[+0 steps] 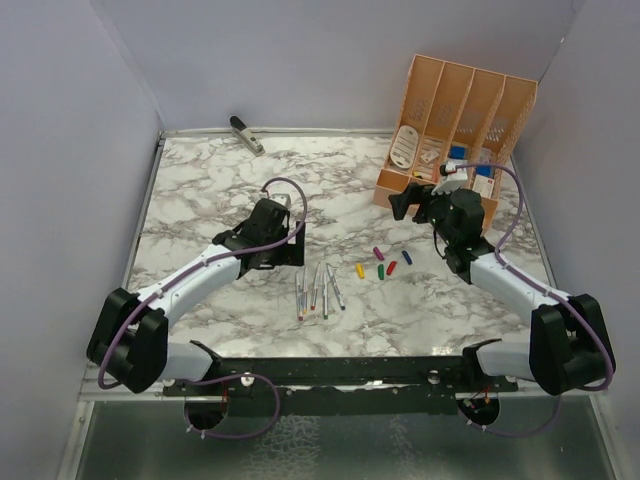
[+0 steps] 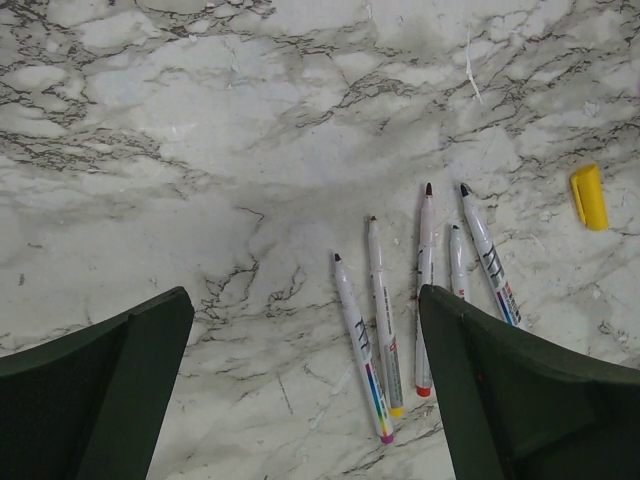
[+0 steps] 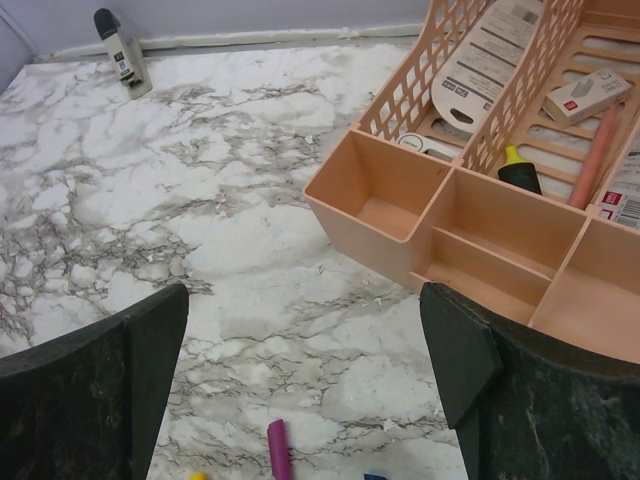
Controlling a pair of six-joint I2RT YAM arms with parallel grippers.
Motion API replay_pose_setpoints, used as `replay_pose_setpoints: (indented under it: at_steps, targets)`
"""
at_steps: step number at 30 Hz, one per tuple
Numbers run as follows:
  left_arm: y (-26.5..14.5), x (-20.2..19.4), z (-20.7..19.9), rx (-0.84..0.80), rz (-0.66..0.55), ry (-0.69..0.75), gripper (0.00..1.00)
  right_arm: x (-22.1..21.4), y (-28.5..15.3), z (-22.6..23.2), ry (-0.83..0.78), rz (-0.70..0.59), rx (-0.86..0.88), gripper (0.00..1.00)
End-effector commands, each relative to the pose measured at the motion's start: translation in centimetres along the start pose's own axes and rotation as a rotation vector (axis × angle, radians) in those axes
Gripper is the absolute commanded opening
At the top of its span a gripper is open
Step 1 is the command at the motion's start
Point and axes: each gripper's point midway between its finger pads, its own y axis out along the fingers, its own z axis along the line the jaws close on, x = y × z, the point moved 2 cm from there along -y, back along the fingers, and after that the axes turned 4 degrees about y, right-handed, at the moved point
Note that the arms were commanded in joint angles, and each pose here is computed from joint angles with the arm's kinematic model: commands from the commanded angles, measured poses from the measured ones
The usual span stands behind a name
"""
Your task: Insert the pens into the pen caps
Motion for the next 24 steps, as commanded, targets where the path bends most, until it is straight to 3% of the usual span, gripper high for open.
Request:
replay_pose_setpoints:
  at_steps: [1,6,19,24]
  targets:
    - [-1.1,-0.2,1.0,0.128,0.066,-0.004,0.99,0.7,0.1,0.8,0.015,-0.016,0.033,1.00]
    - [-1.3,-1.2,0.3,0.131,0.152,0.003,0.94,0.6,0.2,0.8,0.027,-0.008,0.028,1.00]
    - [-3.0,-3.7,-1.8,0.100,0.374,-0.006,0.62,0.1,0.1,0.8,0.053,0.010,0.028,0.88]
    - [-2.5,-4.9,-2.8,0.032,0.460,0.014,0.57,0.2,0.0,1.0,0.040,0.007,0.040,0.87]
